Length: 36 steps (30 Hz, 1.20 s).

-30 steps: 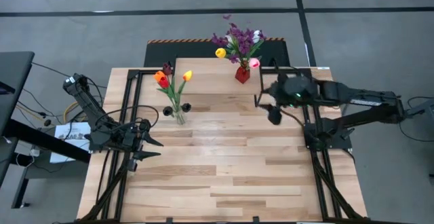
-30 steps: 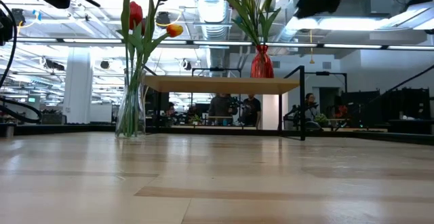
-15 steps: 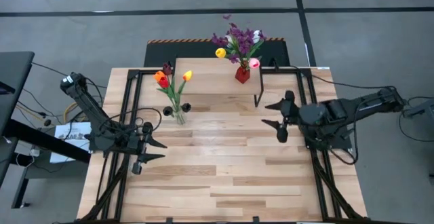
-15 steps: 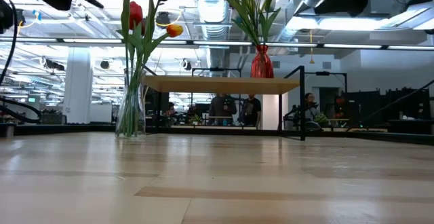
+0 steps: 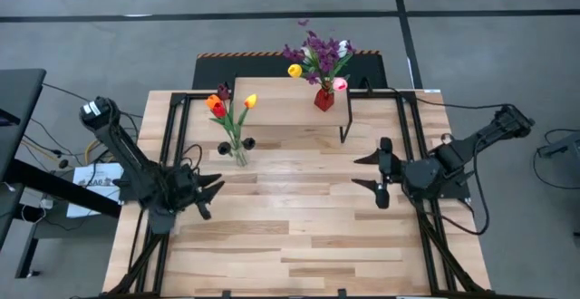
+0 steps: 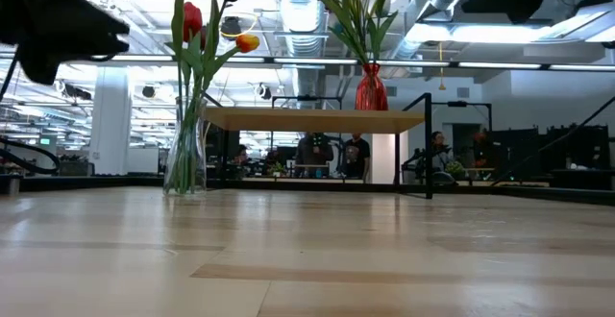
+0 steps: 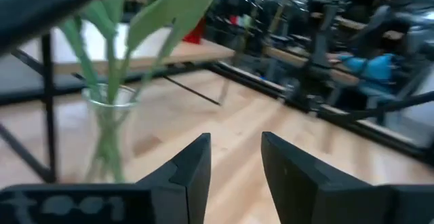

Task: Pick and place flowers into a vace then onto a shelf
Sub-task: Put the transparent vase with flowers on the shelf

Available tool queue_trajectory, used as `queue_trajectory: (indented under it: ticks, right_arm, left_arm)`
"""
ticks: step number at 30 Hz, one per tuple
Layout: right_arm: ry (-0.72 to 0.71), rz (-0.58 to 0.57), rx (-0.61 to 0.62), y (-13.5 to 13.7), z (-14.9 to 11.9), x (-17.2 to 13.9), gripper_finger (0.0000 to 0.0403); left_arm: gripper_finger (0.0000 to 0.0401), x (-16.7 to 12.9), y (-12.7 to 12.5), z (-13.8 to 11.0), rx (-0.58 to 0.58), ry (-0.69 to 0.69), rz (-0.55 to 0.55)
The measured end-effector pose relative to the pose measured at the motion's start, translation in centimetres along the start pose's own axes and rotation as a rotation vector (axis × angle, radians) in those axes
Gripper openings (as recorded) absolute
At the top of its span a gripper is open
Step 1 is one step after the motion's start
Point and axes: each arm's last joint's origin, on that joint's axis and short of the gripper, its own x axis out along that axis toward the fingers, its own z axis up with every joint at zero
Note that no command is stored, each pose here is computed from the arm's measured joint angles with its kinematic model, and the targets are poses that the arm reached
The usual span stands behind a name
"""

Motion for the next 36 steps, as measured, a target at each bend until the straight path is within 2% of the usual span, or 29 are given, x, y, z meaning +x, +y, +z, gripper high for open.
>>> queue_trajectory:
  ticks: [6, 12, 19, 26, 30, 36]
  right_arm:
    - [-0.031, -0.05, 0.001, 0.5, -0.1, -0.5, 0.0256]
    - [-0.034, -0.018, 0.043, 1.1, -0.3, -0.9, 0.0256]
    - [-0.049, -0.018, 0.056, 1.6, -0.4, -1.4, 0.0256]
    - [-0.045, -0.001, 0.061, 2.0, -0.6, -1.4, 0.0256]
    - [-0.032, -0.007, 0.054, 2.2, -0.7, -1.1, 0.0256]
    - [-0.007, -0.017, 0.033, 2.7, -1.1, -0.5, 0.0256]
  left_arm:
    - [0.0103, 0.9, 0.1, -2.8, 0.177, -0.035, 0.084]
    - [0.0096, 2.2, 0.6, -4.4, 0.278, -0.019, 0.149]
    - [0.0096, 3.7, 1.3, -4.8, 0.266, -0.028, 0.24]
    - [0.0096, 5.0, 1.9, -4.8, 0.231, 0.053, 0.272]
    - [0.0116, 5.6, 2.1, -4.8, 0.259, 0.104, 0.276]
    - [0.0182, 5.8, 2.3, -4.6, 0.291, 0.061, 0.317]
